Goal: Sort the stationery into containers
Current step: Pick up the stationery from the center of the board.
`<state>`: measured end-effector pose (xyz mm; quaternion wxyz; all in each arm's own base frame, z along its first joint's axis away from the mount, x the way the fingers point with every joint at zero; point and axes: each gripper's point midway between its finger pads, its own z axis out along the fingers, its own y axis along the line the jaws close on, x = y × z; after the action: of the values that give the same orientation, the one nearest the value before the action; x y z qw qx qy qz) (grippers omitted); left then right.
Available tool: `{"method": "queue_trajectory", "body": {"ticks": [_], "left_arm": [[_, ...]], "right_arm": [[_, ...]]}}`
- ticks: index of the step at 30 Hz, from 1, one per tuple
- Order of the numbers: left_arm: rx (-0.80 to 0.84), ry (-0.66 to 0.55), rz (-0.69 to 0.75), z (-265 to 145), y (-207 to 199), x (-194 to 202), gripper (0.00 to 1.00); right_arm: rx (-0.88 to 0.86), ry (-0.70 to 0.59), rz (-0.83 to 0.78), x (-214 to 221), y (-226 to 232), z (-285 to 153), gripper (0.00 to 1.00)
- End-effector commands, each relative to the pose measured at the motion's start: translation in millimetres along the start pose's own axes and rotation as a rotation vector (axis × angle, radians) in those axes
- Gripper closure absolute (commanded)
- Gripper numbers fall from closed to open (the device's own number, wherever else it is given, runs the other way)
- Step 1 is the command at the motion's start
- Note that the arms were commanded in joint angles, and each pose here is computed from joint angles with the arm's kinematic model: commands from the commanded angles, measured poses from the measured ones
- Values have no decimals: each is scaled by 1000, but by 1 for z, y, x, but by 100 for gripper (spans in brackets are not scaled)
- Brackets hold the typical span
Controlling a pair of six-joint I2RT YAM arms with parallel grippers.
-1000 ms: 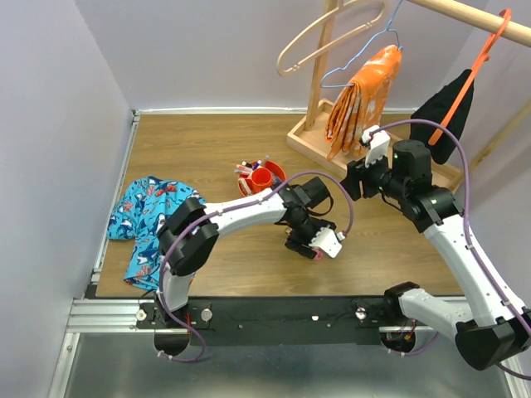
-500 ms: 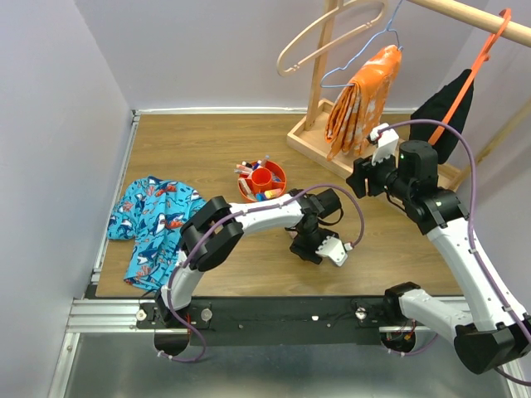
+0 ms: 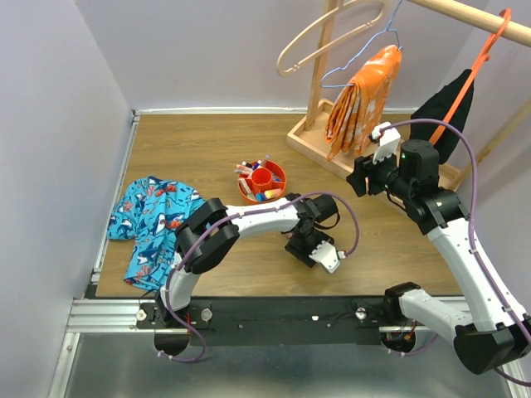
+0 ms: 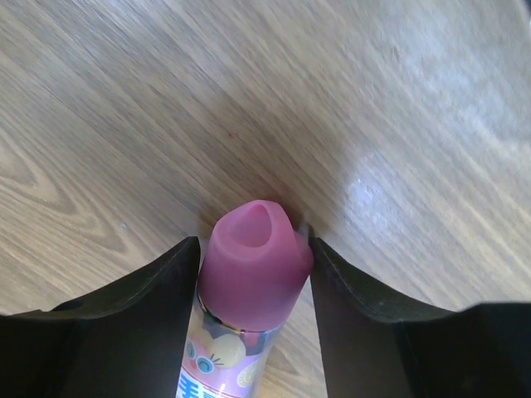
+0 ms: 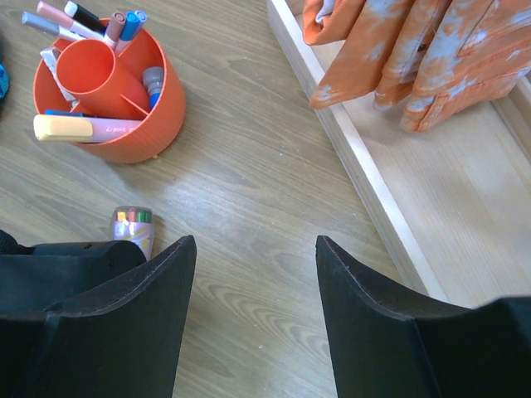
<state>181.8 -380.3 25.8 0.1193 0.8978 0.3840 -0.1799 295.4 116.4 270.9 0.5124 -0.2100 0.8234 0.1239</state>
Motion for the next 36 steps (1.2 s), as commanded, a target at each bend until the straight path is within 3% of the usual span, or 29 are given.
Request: {"method": "queue_trajectory", "body": {"ticks": [1, 10, 15, 21, 23, 28, 29, 34, 36], "left_arm": [[55, 122, 32, 5, -21, 35, 36], [116, 142, 94, -2, -19, 48, 32], [126, 159, 83, -3, -19, 57, 35], [128, 108, 64, 0, -19, 38, 47], [128, 99, 55, 2, -19, 34, 55], [154, 54, -12, -6, -19, 16, 95], [154, 36, -31, -17, -18, 8, 99], [18, -216, -83, -92, 5, -51, 100], [-77, -322, -183, -132, 20, -64, 100]], "right_arm": [[0, -25, 22, -6, -1, 3, 32], [-10, -20, 31, -5, 0, 5, 32], [-16, -24, 35, -4, 0, 6, 32], [-18, -18, 33, 0, 1, 7, 32], [-22, -14, 36, 2, 1, 8, 33], [-11, -14, 22, 1, -1, 6, 37], [3, -16, 21, 0, -3, 5, 38], [22, -19, 14, 0, -7, 4, 39], [21, -16, 15, 1, -7, 4, 39]]}}
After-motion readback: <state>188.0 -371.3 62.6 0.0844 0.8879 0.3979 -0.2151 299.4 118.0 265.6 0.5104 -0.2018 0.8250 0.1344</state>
